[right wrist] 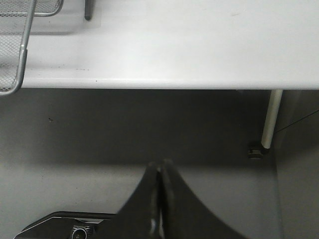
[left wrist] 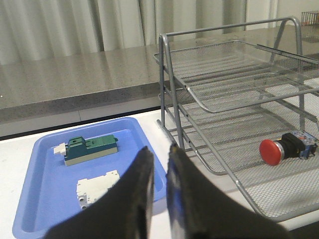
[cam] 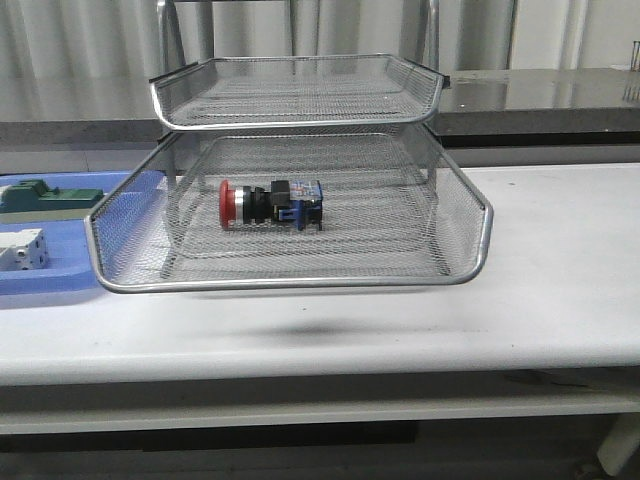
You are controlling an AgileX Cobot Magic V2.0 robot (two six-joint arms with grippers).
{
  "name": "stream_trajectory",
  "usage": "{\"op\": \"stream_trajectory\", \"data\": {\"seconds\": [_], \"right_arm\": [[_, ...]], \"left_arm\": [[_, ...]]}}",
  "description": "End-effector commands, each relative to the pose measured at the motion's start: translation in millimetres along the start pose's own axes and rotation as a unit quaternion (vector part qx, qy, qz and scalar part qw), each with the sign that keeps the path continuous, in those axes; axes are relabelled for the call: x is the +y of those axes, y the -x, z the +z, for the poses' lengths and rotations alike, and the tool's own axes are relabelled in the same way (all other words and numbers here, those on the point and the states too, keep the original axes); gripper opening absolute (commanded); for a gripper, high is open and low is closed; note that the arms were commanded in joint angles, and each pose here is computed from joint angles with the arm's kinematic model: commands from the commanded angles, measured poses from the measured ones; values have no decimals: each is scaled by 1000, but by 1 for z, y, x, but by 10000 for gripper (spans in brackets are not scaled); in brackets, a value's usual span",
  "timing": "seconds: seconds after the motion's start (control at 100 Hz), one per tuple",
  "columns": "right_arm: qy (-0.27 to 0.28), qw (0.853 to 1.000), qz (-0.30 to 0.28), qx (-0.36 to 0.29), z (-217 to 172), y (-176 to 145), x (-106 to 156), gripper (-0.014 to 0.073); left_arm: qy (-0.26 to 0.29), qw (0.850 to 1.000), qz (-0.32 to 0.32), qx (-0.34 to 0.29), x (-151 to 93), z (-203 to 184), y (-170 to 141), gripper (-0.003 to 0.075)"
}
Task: Place button on rack with both arms
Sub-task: 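Withdraw the left gripper up and away from the rack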
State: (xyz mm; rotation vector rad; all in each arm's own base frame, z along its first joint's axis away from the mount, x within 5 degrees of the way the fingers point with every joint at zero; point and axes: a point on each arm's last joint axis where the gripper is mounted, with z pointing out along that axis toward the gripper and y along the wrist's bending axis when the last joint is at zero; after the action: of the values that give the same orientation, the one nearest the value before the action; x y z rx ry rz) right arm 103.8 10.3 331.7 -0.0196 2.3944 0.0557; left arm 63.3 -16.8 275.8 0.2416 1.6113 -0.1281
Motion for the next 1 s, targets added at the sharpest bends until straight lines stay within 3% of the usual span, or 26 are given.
{"op": "stream_trajectory", "data": {"seconds": [0.0,0.99], "right_arm": [[-1,999,-4,-41,-8,11,0,-69],[23,997,10,-70,-9,16,4,-69]], "left_arm": [[17,998,-12,-54,3,-2,17,-21],[18,998,-12,-57,4,-2,18,-21]]}}
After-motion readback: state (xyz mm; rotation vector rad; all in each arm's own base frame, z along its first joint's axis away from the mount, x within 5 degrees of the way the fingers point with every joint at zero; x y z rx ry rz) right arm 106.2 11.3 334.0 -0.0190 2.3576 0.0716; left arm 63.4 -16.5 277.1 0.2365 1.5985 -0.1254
